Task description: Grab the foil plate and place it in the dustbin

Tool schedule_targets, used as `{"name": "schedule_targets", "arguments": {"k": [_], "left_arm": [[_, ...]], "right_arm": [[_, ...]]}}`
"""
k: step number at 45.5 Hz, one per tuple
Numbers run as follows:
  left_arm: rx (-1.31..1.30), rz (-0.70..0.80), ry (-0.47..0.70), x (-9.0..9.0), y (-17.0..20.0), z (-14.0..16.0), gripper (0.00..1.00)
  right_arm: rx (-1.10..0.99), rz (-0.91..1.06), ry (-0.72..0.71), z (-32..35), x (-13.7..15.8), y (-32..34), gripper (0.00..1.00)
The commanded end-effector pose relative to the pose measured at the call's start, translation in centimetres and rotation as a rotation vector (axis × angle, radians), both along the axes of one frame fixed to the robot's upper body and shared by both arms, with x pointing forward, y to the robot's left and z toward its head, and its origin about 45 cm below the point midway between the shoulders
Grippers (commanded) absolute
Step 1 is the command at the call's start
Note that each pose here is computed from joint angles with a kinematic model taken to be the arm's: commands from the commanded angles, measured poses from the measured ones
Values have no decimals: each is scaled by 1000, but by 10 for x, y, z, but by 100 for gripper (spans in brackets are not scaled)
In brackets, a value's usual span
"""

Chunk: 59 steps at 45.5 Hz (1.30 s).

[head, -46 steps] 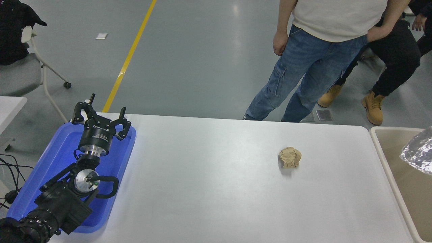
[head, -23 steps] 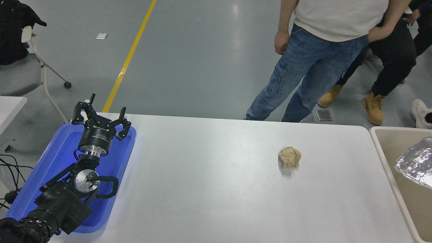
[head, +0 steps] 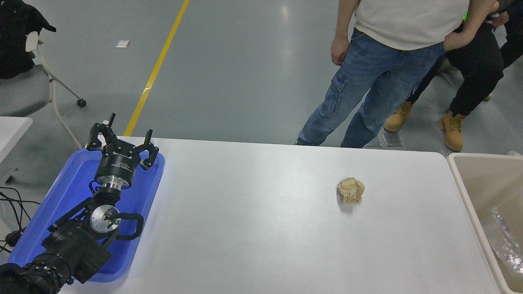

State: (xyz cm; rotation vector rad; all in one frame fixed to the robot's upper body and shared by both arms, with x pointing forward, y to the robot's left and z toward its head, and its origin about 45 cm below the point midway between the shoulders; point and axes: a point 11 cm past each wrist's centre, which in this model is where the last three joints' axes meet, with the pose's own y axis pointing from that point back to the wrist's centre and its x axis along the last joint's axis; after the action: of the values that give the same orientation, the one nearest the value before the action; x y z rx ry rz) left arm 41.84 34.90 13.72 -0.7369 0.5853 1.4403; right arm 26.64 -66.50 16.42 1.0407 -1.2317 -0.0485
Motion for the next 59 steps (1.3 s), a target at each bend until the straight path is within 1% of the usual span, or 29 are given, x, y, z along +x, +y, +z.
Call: {"name": "schedule_targets", "arguments": {"k": [1,6,11,16,25,31,34,39,50,59], "left_arm": [[1,-1,1,0,0,0,100],[1,0,1,0,0,0,100],[0,-1,-1,0,0,0,100],[1,0,1,0,0,0,100],[0,-1,-1,0,0,0,100],[0,-1,-1,0,0,0,100],[1,0,1,0,0,0,100],[1,-1,1,0,0,0,100],[-1,-1,-1,0,0,0,100],[0,1,2,0,0,-1,100]], "right_arm": [[7,82,-105,38,63,25,100],[-16,193,-111,56,108,58,100],[-44,295,-98,66,142,91,100],[-34,374,-120,80,173,127,100],[18,521,-119,102,215,199,100],[12,635,-81,110,233,249,100],[20,683,-45,113,235,271,100],[66,765,75,115,226,308,100],[183,828,275,119,191,345,100],[238,838,415,130,159,354,100]]}}
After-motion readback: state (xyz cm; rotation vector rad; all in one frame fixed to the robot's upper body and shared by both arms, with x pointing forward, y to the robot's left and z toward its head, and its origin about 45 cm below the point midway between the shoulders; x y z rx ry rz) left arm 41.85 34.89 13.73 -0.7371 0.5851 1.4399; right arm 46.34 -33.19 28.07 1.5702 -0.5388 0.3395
